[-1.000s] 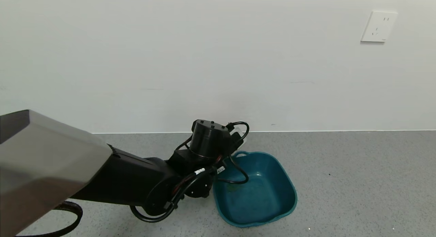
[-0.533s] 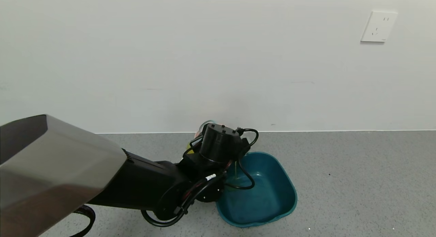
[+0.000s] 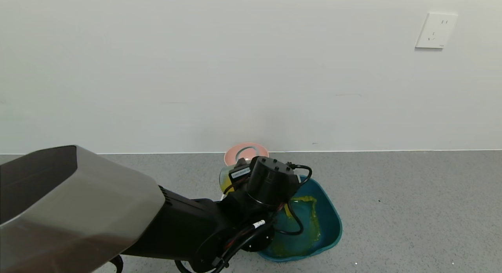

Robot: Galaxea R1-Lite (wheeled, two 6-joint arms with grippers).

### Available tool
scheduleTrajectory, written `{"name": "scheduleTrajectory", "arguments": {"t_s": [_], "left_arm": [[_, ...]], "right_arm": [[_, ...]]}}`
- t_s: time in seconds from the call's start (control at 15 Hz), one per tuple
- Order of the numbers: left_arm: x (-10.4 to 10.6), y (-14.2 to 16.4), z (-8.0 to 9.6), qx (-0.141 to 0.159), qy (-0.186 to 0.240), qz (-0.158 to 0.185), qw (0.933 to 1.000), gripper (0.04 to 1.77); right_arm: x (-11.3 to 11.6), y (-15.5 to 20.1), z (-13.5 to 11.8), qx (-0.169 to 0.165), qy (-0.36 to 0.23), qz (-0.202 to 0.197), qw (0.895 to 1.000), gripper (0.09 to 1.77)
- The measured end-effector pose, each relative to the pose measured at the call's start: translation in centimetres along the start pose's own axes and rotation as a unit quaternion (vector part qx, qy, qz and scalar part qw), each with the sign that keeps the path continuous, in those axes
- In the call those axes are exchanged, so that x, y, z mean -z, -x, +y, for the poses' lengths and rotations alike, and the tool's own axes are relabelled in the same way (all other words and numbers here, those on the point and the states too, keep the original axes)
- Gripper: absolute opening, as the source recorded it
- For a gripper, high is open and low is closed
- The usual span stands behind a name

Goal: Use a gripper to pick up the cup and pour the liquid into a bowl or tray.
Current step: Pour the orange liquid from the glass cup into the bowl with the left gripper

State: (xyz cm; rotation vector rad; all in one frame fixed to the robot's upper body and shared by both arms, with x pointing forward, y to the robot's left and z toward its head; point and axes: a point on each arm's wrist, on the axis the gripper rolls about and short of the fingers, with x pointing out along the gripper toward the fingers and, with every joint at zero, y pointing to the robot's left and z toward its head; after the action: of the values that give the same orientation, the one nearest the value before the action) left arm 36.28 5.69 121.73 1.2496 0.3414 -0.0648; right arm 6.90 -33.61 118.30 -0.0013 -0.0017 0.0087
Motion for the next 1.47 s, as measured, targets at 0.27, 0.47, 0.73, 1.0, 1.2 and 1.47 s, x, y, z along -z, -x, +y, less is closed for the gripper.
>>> {"name": "scheduleTrajectory", "arguments": {"t_s": [0.27,0.47,0.73,1.0,1.2,1.47], "left_arm": [[0.4,0.3,-0.7,-0.006,-0.047,0.017,0.9987,1.3],[0.5,0.3,-0.8,-0.013,-0.075,0.03,0.9967,1.3],[0.4,0.3,-0.8,-0.015,-0.103,0.034,0.994,1.3],[0.3,0.4,-0.7,-0.017,-0.155,0.032,0.9872,1.3],[-0.1,0.6,-0.4,-0.022,-0.188,0.029,0.9815,1.3],[-0.8,0.8,0.3,-0.029,-0.225,0.023,0.9736,1.3]], "right_arm": [[0.0,0.0,0.0,0.0,0.0,0.0,1.0,1.71],[0.0,0.0,0.0,0.0,0.0,0.0,1.0,1.71],[0.0,0.0,0.0,0.0,0.0,0.0,1.0,1.71],[0.0,0.0,0.0,0.0,0.0,0.0,1.0,1.71],[0.0,0.0,0.0,0.0,0.0,0.0,1.0,1.71],[0.0,0.0,0.0,0.0,0.0,0.0,1.0,1.71]]}}
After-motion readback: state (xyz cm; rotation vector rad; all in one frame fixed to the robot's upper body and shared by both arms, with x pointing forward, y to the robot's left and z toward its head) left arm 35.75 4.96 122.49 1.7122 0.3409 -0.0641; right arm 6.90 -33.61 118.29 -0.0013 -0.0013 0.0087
